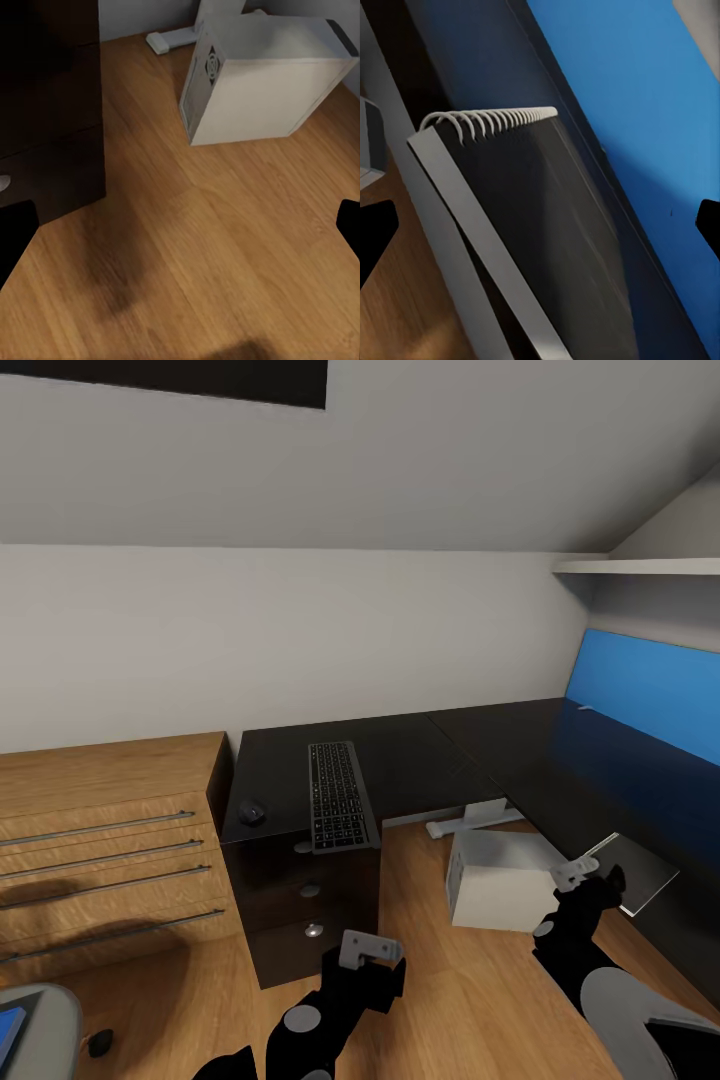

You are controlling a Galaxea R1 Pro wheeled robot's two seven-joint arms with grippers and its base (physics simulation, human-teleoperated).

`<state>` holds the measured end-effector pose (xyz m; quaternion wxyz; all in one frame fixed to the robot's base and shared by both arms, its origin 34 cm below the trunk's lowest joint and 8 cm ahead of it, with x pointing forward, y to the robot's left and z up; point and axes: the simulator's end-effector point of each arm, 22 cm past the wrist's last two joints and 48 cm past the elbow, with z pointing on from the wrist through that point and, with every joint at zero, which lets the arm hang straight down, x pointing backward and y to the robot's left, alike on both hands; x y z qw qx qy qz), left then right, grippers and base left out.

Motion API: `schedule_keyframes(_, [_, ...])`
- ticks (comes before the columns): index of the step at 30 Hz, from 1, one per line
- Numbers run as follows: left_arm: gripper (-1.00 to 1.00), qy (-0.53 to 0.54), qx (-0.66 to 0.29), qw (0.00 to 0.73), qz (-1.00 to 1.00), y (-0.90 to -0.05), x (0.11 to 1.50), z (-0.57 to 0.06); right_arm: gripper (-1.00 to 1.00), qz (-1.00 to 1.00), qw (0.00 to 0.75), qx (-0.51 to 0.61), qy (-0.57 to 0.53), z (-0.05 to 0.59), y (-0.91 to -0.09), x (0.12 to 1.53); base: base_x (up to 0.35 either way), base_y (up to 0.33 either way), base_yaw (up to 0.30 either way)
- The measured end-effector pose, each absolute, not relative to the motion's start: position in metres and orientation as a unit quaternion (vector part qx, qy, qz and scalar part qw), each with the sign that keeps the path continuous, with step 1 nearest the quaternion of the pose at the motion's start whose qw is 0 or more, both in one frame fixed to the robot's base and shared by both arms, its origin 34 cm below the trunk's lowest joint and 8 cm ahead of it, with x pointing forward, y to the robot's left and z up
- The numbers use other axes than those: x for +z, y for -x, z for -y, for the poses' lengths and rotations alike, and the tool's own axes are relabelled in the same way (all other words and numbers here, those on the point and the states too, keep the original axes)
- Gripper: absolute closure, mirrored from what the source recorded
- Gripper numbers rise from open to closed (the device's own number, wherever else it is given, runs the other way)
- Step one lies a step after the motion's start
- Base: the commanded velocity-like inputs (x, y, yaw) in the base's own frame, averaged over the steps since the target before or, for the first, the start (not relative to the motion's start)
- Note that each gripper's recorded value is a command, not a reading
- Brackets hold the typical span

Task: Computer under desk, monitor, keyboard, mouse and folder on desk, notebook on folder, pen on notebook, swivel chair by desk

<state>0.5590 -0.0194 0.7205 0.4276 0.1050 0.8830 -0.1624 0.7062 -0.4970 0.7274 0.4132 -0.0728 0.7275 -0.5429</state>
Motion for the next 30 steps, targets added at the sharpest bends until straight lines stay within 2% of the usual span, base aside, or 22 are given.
schedule_keyframes(1, [-1.0, -0.105, -0.162, 0.428, -0.883, -0.559, 0.72, 0.019, 1.0, -0.727, 0.413, -0.543, 0.073, 0.497, -0.706, 0.727, 0.0, 0.0, 0.0])
schedule_keyframes(25, [-1.0, -0.114, -0.165, 0.422, -0.884, -0.551, 0.717, 0.025, 1.0, -0.722, 0.418, -0.546, 0.074, 0.495, -0.708, 0.731, 0.0, 0.0, 0.0])
schedule_keyframes(30, [-1.0, -0.11, -0.17, 0.414, -0.887, -0.549, 0.714, 0.026, 1.0, -0.7, 0.442, -0.557, 0.059, 0.495, -0.718, 0.757, 0.0, 0.0, 0.0])
